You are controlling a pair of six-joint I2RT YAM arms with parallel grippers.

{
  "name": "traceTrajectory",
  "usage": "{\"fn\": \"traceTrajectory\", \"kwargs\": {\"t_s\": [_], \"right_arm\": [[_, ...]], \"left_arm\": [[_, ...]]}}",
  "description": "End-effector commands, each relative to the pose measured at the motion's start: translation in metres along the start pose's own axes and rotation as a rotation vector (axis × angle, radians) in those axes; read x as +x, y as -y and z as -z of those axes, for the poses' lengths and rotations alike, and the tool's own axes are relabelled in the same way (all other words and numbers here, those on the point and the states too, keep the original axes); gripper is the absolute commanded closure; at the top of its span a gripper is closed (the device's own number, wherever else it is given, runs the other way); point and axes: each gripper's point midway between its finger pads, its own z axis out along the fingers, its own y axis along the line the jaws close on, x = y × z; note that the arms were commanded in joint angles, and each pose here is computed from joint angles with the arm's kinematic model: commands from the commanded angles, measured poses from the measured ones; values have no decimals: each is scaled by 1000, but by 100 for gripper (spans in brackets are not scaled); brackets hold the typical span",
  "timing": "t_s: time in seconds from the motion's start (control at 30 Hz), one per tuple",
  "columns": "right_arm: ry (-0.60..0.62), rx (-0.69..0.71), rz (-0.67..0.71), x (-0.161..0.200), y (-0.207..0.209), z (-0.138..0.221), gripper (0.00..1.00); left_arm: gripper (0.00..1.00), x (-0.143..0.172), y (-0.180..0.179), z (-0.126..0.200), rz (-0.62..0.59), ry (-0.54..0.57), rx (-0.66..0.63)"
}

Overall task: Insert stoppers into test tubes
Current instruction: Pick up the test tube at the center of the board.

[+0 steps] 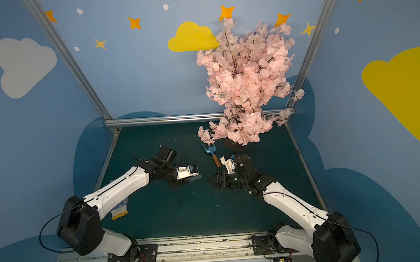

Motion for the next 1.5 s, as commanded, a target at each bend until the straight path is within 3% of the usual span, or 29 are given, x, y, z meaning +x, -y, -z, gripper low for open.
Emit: {"fn": "traceTrajectory", "kwargs": {"t_s": [0.0,0.43,1.07,1.3,1.47], "right_arm": [[-37,-75,14,-10,-20,-7,33],[-97,-127,-7,-18,-23,-30,38],[-167,-169,-33,-8,-28,-58,66],[-177,-169,-33,-4,-29,-57,83],[-182,-178,-30,-3,-31,-55,91]], "left_arm": [[93,-13,10,7,-9,53,26],[94,-27,26,5,-67,83,64],[94,-23,30,-3,-84,45,74],[94,-23,30,-3,-86,42,72],[86,-23,29,-2,-90,38,64]]}}
